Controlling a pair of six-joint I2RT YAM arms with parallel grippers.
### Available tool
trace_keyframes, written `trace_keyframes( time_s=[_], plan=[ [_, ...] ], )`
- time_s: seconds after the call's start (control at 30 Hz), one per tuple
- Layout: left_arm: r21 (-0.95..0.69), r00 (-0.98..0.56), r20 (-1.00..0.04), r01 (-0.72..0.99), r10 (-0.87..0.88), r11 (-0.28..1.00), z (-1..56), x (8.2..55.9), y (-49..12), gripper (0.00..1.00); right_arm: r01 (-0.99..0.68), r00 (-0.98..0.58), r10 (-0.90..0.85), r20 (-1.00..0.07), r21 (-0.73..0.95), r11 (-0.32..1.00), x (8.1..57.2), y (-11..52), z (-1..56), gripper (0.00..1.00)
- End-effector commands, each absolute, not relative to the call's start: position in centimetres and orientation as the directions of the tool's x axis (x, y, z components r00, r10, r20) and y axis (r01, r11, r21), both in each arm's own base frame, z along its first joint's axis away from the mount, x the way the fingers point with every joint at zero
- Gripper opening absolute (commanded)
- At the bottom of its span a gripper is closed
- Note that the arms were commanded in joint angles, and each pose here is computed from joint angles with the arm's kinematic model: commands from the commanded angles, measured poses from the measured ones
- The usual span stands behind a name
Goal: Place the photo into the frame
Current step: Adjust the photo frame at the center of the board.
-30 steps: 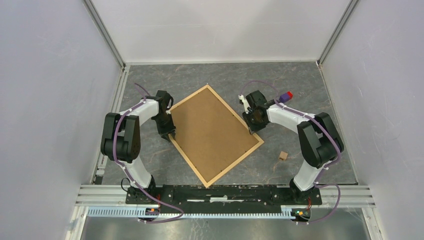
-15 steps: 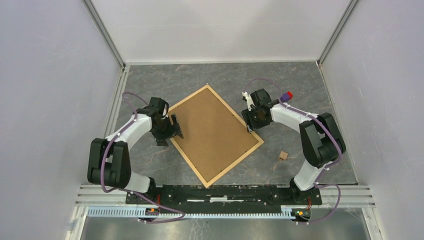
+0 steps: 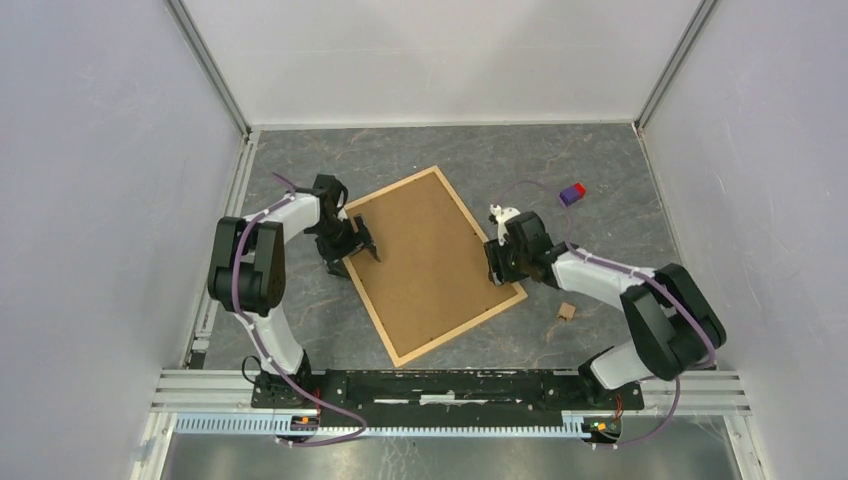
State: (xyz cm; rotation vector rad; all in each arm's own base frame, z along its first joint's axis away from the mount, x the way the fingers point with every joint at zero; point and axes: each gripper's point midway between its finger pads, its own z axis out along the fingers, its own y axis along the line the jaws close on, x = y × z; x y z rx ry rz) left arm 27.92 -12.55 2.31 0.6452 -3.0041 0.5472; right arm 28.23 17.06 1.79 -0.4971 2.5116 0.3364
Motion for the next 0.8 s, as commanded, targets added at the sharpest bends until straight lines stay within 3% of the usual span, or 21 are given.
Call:
trace_keyframes(
  time_s=[0.0, 0.13, 0.33, 0.63, 0.77],
  plan=[
    [-0.452, -0.918, 0.0, -0.354, -0.397, 0.819, 2.7, 34.7, -15.3, 0.87, -0.492, -0.836, -0.312, -0.452, 0.366, 0.79, 18.7, 23.0, 0.3, 0.58],
    [-0.408, -0.931, -0.063, -0.305, -0.359, 0.861, 3.7, 37.2, -14.6, 0.89, -0.562, -0.797, -0.313, -0.517, 0.443, 0.698, 16.8, 26.5, 3.2, 0.6],
    [-0.208, -0.905, -0.235, -0.308, -0.353, 0.928, 5.6, 36.6, -9.6, 0.94, -0.544, -0.732, -0.333, -0.595, 0.215, 0.811, 22.7, 23.0, 6.1, 0.7],
    [-0.242, -0.864, -0.251, -0.381, -0.437, 0.892, 6.9, 29.6, -7.8, 0.96, -0.424, -0.749, -0.237, -0.618, 0.173, 0.889, 33.0, 19.9, 8.6, 0.73],
    [-0.282, -0.861, -0.223, -0.391, -0.457, 0.876, 5.6, 27.3, -8.3, 0.89, -0.357, -0.782, -0.182, -0.597, 0.188, 0.915, 36.1, 20.4, 7.7, 0.69]
  ],
)
